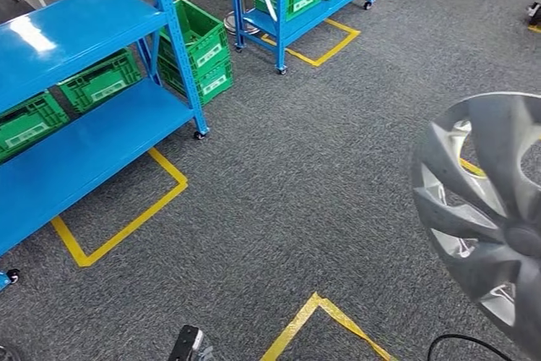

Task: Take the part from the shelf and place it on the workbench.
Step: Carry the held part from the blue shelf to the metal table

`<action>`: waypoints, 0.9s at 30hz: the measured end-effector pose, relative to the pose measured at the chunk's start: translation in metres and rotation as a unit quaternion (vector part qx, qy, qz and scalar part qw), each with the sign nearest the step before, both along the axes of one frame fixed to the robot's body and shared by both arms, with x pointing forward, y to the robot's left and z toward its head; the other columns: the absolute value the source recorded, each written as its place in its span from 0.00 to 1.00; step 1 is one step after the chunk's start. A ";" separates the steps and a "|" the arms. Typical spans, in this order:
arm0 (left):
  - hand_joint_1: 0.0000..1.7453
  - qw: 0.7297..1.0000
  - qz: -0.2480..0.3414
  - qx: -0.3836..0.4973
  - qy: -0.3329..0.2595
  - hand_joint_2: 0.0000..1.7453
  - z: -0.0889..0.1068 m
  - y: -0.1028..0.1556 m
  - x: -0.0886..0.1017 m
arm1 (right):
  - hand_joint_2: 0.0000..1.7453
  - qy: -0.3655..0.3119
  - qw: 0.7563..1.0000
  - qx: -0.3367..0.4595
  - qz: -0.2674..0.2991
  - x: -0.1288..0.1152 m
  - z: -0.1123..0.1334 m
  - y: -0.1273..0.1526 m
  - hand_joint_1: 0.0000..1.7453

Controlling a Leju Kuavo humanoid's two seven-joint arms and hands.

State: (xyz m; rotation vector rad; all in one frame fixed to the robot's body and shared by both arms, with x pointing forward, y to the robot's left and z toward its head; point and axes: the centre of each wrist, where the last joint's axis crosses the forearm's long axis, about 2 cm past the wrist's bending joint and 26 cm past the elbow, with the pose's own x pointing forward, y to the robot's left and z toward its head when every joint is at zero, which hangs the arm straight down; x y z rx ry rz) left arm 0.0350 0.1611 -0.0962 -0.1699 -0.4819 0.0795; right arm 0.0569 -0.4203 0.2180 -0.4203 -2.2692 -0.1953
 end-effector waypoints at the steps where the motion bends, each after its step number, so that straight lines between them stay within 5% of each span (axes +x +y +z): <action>1: 0.00 1.000 0.002 0.000 0.000 1.00 0.000 0.000 0.000 | 1.00 0.001 1.000 0.001 -0.013 -0.004 0.001 -0.004 1.00; 27: 0.00 1.000 0.004 -0.001 0.000 1.00 0.000 -0.001 0.000 | 1.00 -0.024 0.968 0.023 -0.248 -0.041 -0.003 -0.034 1.00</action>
